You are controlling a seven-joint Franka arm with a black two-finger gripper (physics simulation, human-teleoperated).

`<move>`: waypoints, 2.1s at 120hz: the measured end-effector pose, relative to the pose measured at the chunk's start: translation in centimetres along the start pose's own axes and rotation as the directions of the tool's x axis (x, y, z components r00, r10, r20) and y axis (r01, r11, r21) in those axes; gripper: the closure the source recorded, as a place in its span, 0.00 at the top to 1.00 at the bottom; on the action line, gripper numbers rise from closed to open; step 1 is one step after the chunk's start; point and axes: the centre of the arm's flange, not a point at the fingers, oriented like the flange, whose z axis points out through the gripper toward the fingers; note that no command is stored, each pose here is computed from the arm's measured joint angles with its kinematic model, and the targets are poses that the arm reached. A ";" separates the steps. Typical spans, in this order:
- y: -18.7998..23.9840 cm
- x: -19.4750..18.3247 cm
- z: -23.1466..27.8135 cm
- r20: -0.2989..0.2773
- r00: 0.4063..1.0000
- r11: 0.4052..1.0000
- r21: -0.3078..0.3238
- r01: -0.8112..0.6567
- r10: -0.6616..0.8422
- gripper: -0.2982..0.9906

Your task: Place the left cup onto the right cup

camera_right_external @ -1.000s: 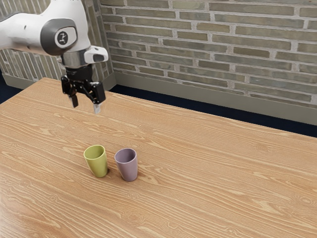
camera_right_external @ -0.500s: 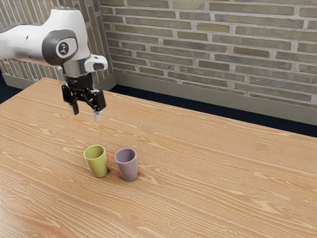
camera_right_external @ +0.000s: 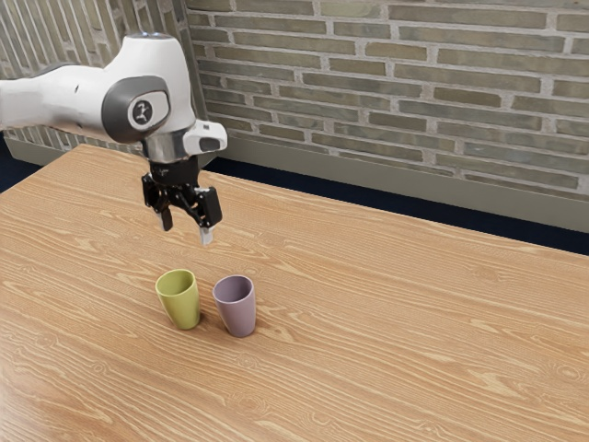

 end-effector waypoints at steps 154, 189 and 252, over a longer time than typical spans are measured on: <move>-3.5 -0.8 4.0 0.030 0.995 0.995 -0.019 0.098 -0.097 0.61; -1.3 -1.4 5.3 0.042 0.997 0.997 -0.020 0.070 -0.069 0.60; -2.1 -1.2 6.4 0.041 0.995 0.995 -0.022 0.095 -0.094 0.57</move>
